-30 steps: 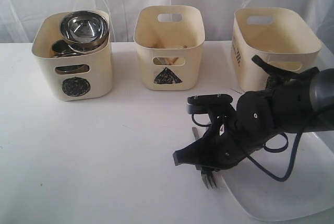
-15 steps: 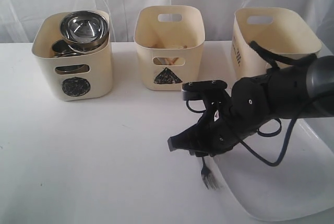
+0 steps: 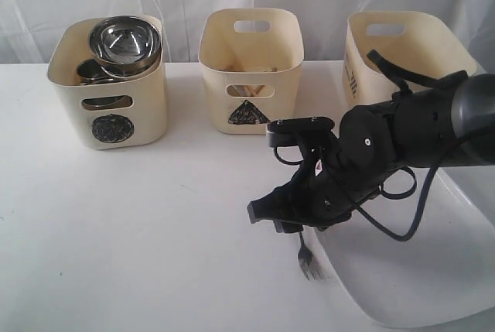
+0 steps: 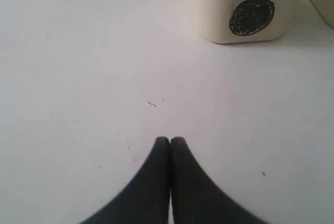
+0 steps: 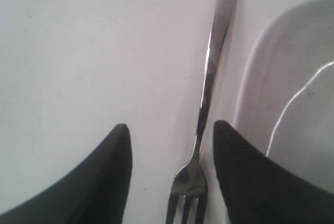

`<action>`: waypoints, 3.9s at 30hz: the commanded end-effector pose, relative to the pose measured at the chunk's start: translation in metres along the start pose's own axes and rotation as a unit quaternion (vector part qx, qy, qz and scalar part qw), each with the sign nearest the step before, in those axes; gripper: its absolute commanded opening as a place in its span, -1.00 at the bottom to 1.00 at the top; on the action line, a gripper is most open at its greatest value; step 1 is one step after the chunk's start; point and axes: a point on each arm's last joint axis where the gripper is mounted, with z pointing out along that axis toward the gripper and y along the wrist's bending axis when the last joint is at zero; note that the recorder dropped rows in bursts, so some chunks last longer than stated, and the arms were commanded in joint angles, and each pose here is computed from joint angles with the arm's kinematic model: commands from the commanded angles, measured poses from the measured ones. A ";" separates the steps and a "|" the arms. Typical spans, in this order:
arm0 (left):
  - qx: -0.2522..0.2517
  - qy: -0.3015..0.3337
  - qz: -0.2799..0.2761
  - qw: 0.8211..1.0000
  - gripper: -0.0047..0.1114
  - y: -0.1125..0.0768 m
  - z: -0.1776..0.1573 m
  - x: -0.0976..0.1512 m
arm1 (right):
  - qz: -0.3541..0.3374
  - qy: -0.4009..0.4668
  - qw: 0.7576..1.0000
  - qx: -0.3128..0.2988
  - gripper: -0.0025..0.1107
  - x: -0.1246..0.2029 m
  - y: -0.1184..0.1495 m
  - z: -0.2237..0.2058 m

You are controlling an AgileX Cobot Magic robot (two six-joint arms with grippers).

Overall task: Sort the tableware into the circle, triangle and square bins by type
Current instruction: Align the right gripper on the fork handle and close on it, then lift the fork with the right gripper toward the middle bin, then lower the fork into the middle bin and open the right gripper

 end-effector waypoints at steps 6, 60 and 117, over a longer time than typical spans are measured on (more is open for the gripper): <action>0.000 -0.002 -0.006 1.000 -0.92 0.000 0.000 0.001 | 0.013 0.017 1.000 -0.001 -0.14 0.002 -0.001 -0.001; 0.000 -0.002 -0.006 1.000 -0.92 0.000 0.000 0.001 | 0.000 0.067 0.997 0.035 -0.19 -0.006 -0.006 0.024; 0.000 -0.002 -0.006 1.000 -0.92 0.000 0.000 0.001 | -0.037 -0.371 0.928 -0.007 -0.96 -0.126 -0.008 -0.097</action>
